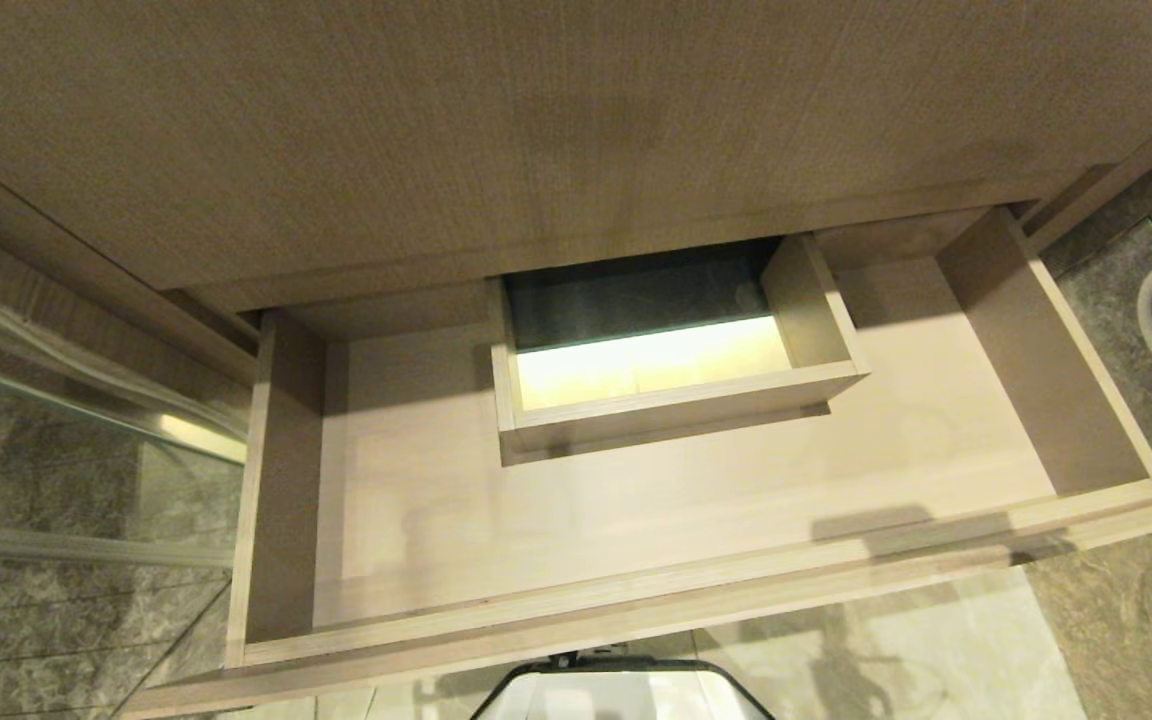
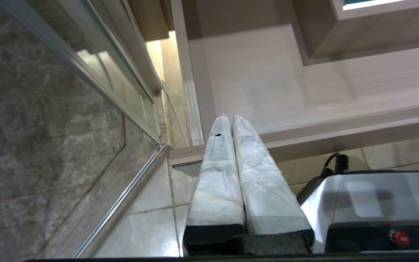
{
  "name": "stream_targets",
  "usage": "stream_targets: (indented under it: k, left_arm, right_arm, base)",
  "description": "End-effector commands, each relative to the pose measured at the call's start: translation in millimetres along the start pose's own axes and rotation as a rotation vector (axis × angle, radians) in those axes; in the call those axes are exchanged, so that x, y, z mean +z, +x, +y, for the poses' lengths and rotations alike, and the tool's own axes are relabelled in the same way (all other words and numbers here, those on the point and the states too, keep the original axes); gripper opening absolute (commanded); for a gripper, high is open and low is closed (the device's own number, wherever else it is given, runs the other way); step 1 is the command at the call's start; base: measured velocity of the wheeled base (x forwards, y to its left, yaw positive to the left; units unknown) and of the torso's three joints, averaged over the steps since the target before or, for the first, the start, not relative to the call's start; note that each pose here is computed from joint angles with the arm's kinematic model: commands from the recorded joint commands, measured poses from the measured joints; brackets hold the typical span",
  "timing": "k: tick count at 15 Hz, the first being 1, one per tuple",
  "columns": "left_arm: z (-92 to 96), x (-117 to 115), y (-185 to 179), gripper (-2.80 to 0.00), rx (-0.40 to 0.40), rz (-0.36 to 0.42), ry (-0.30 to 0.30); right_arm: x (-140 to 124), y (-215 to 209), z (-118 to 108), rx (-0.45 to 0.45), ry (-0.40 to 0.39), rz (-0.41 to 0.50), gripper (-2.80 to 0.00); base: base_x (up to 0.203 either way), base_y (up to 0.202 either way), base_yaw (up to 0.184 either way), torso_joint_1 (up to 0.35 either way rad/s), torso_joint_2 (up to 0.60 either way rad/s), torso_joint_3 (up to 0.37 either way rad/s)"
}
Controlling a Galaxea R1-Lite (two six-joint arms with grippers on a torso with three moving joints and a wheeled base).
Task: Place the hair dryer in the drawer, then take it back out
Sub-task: Put it into the drawer
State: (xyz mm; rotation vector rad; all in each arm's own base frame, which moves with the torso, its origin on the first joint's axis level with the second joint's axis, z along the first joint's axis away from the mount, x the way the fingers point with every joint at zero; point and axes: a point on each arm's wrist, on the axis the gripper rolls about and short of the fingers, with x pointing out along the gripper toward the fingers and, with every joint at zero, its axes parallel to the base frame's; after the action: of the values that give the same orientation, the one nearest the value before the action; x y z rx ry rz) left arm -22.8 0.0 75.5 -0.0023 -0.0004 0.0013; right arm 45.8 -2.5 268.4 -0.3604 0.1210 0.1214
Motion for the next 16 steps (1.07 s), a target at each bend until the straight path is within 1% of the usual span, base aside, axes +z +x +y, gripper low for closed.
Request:
stream_targets:
  k: [1,5,6,9,11,13,16]
  left_arm:
    - [0.0,-0.3,0.1,-2.80,0.000,0.000,-0.001]
    - [0.0,-0.3,0.1,-2.80,0.000,0.000,-0.001]
    - [0.0,-0.3,0.1,-2.80,0.000,0.000,-0.001]
    - [0.0,-0.3,0.1,-2.80,0.000,0.000,-0.001]
    - [0.0,-0.3,0.0,-2.80,0.000,-0.001,-0.001]
    - [0.0,-0.3,0.1,-2.80,0.000,0.000,-0.001]
    - [0.0,-0.3,0.0,-2.80,0.000,-0.001,-0.001]
  right_arm:
    - [1.3,6.0,-2.4,0.008,0.002,0.014,-2.80]
    - [11.7,22.4,-12.3,0.015,0.011,0.040,-2.80]
    - [15.0,30.9,-16.7,0.020,0.020,0.060,-2.80]
    - [26.1,61.9,-34.3,0.023,0.064,0.127,-2.80]
    - [29.4,87.2,-47.4,0.022,0.118,0.175,-2.80]
    - [24.4,111.8,-56.1,0.038,0.160,0.238,-2.80]
    - [11.6,151.7,-66.7,0.074,0.196,0.321,-2.80]
  base:
    - [0.000,0.000,0.000,0.002,0.31,0.298]
    - [0.000,0.000,0.000,-0.029,0.32,0.295]
    - [0.000,0.000,0.000,0.051,0.13,0.203]
    - [0.000,0.000,0.000,0.085,0.10,0.178]
    - [0.000,0.000,0.000,0.034,0.04,0.052]
    - [0.000,0.000,0.000,0.019,0.04,0.044]
    - [0.000,0.000,0.000,0.010,0.02,0.034]
